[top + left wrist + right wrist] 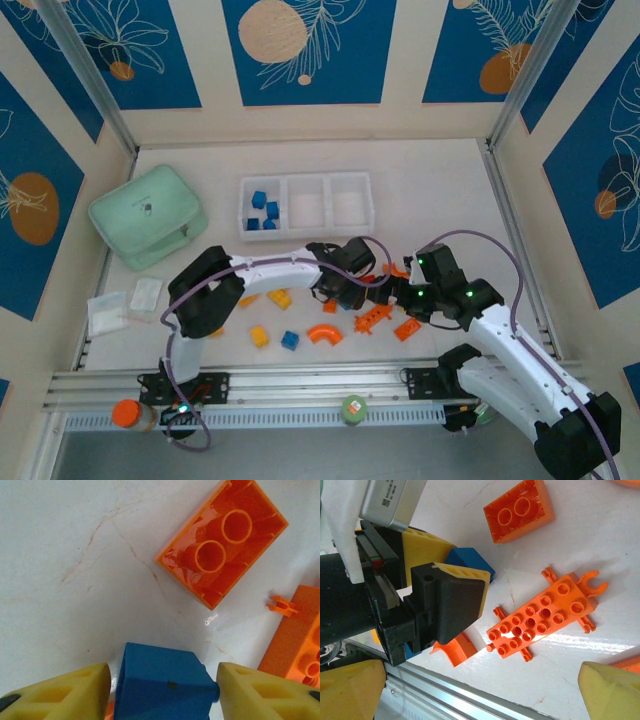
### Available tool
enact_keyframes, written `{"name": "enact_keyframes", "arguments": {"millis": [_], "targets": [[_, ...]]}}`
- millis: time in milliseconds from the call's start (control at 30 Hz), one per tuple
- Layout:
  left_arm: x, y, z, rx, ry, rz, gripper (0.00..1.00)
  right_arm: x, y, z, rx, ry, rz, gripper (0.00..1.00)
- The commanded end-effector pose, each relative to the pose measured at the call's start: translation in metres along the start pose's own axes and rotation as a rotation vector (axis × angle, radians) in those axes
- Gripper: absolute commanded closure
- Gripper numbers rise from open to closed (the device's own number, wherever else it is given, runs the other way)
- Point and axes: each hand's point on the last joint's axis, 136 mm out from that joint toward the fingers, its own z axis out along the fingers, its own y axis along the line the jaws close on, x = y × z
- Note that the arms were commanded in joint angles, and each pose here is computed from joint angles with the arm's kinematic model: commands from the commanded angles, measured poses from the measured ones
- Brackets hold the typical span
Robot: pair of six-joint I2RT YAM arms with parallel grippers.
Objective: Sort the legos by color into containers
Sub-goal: Pick up the lego from the middle-left of the table.
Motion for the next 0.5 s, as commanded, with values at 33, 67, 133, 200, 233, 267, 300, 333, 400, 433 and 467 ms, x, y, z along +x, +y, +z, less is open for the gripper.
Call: {"name": "enact_keyframes", "arguments": {"millis": [33, 67, 133, 200, 233, 267, 300, 333, 400, 433, 467], "targets": [[0.003, 0.000, 0.002, -0.029, 0.025, 0.047, 0.47, 0.006, 0.001, -0.001, -0.025, 0.022, -0.005, 0.01], [0.003, 0.004, 0.002, -0.049, 0.026, 0.056, 0.49, 0.006, 0.003, -0.001, -0.033, 0.020, -0.006, 0.01], [0.001, 0.008, -0.002, -0.069, 0.027, 0.060, 0.53, 0.005, 0.006, -0.002, -0.047, 0.015, -0.013, 0.01], [-0.001, 0.007, -0.006, -0.067, 0.016, 0.064, 0.56, 0.003, 0.007, -0.002, -0.051, 0.010, -0.016, 0.01], [-0.002, 0.007, -0.008, -0.064, 0.007, 0.062, 0.57, 0.003, 0.007, -0.003, -0.052, 0.009, -0.017, 0.01], [-0.003, 0.006, -0.010, -0.055, 0.000, 0.057, 0.58, 0.002, 0.008, -0.004, -0.055, 0.006, -0.021, 0.01], [-0.004, 0.004, -0.011, -0.048, -0.004, 0.056, 0.58, 0.001, 0.009, -0.004, -0.057, 0.003, -0.022, 0.01], [-0.005, 0.005, -0.013, -0.046, -0.007, 0.054, 0.59, 0.002, 0.010, -0.005, -0.059, 0.004, -0.025, 0.01], [-0.007, 0.006, -0.019, -0.046, -0.017, 0.053, 0.59, 0.001, 0.013, -0.006, -0.069, 0.004, -0.042, 0.01], [-0.008, 0.008, -0.022, -0.048, -0.023, 0.045, 0.60, 0.001, 0.014, -0.007, -0.074, 0.005, -0.049, 0.01], [-0.010, 0.010, -0.028, -0.046, -0.036, 0.033, 0.61, 0.001, 0.016, -0.007, -0.080, 0.008, -0.056, 0.01]]}}
